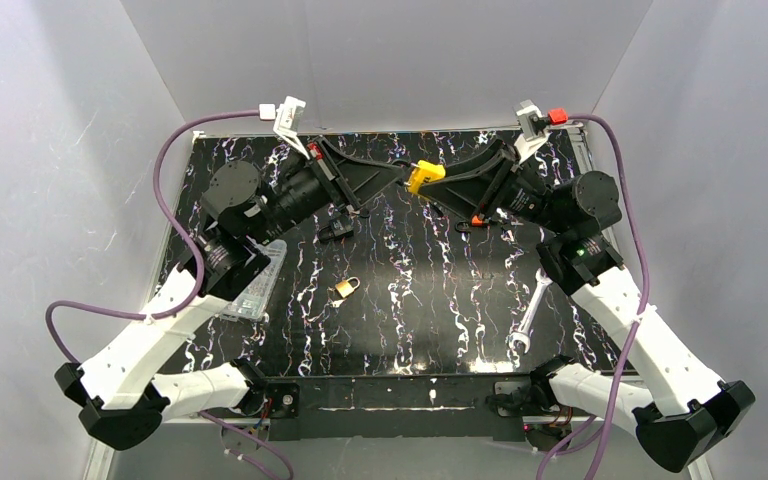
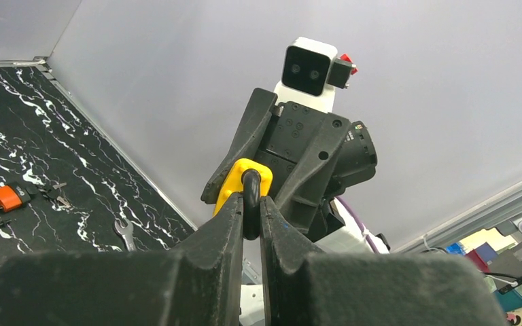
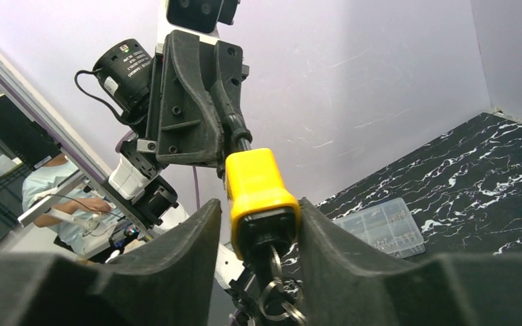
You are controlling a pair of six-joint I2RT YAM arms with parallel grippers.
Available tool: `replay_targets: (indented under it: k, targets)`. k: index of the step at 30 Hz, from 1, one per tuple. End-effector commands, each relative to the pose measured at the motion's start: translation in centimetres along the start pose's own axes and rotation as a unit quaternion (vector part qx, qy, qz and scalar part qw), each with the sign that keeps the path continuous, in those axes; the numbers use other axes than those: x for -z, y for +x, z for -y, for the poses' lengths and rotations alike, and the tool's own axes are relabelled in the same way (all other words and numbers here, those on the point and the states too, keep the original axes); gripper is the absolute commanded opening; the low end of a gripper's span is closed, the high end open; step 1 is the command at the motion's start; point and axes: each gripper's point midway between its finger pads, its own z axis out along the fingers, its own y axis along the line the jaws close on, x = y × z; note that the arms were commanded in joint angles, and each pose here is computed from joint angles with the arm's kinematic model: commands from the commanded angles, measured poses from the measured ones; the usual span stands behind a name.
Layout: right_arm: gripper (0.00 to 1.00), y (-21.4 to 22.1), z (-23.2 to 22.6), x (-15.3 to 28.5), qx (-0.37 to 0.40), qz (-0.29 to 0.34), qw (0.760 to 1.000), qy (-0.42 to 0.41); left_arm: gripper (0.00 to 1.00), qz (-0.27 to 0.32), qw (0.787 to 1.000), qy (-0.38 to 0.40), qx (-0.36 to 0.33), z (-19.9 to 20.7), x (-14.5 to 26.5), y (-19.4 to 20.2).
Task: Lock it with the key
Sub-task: Lock the lock.
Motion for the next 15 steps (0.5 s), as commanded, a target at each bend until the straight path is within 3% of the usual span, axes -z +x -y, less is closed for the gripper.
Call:
replay_targets:
  k: [1,5,8,10,15]
  targets:
    - [0.47,-2.1,-2.5,0.0,0.028,0.031,0.998,-0.035,0.00,0.054,0.998,0.034,-0.008,2.5,1.2,-2.6]
    - [0.28,-2.1,-2.5,0.0,0.028,0.032,0.999,-0.034,0.00,0.052,0.998,0.034,-0.009,2.2,1.2,-2.4]
    - [0.02,-2.2,-2.9,0.0,0.027,0.022,0.999,-0.035,0.00,0.046,0.998,0.026,-0.017,1.7,1.8,-1.8]
    - [0.01,-1.8,-3.1,-0.1,0.026,0.007,0.999,-0.041,0.14,0.034,0.999,0.014,-0.029,1.1,2.5,-1.1]
    - [0.01,-0.4,-3.8,0.4,0.027,-0.037,0.997,-0.060,0.34,0.008,0.997,-0.015,-0.079,-0.4,4.8,0.3]
